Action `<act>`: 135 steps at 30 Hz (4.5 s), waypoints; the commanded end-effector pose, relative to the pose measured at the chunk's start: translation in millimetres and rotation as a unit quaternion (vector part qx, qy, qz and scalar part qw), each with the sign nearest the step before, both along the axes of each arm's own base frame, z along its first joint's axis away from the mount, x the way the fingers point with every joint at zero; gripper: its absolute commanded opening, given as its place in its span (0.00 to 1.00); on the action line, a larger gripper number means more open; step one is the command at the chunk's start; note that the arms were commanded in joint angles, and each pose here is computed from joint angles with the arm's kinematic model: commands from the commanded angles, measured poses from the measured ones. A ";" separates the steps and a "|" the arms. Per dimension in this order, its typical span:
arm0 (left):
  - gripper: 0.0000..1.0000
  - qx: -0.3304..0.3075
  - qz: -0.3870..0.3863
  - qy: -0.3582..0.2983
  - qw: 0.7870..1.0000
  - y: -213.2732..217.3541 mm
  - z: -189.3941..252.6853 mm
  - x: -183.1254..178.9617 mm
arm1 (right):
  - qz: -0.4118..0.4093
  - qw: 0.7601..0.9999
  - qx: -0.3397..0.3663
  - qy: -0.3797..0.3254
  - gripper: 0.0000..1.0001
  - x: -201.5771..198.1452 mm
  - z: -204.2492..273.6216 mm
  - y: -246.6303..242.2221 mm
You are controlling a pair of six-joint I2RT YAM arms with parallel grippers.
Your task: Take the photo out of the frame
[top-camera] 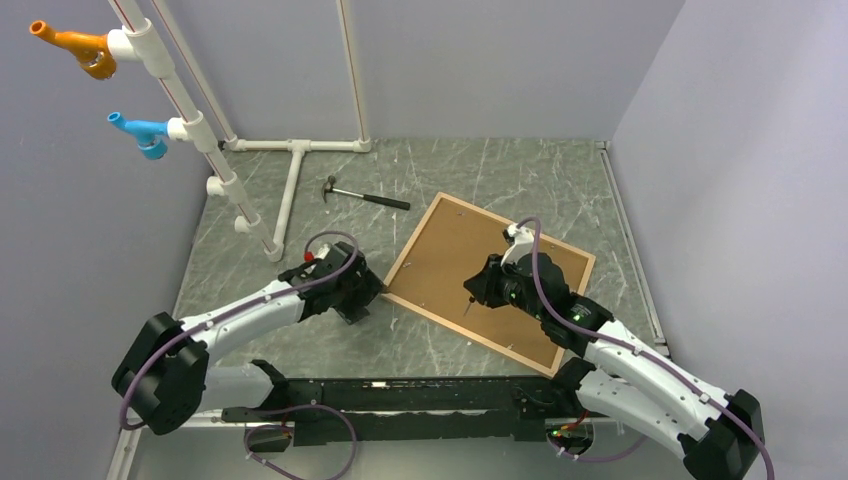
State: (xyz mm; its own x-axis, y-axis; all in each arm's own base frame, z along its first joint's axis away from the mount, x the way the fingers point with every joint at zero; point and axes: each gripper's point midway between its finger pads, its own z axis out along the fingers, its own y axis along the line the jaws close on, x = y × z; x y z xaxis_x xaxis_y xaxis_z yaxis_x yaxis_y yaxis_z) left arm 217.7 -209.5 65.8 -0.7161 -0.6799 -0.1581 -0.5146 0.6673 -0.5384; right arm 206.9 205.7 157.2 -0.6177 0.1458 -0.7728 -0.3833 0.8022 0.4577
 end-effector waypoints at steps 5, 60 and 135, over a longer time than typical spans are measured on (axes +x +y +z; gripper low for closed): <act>0.67 -0.105 0.129 0.070 0.984 -38.8 -7.3 6.5 | 0.003 0.999 0.024 -0.021 0.00 0.4 14.8 2.3; 0.00 0.122 -0.271 -0.111 0.948 -40.7 -53.8 145.3 | 0.057 0.997 0.060 -0.011 0.00 139.2 -11.9 85.4; 0.00 0.056 -0.273 -0.121 0.953 -35.2 -70.8 164.6 | 0.179 0.973 0.098 0.107 0.00 180.2 -115.4 130.1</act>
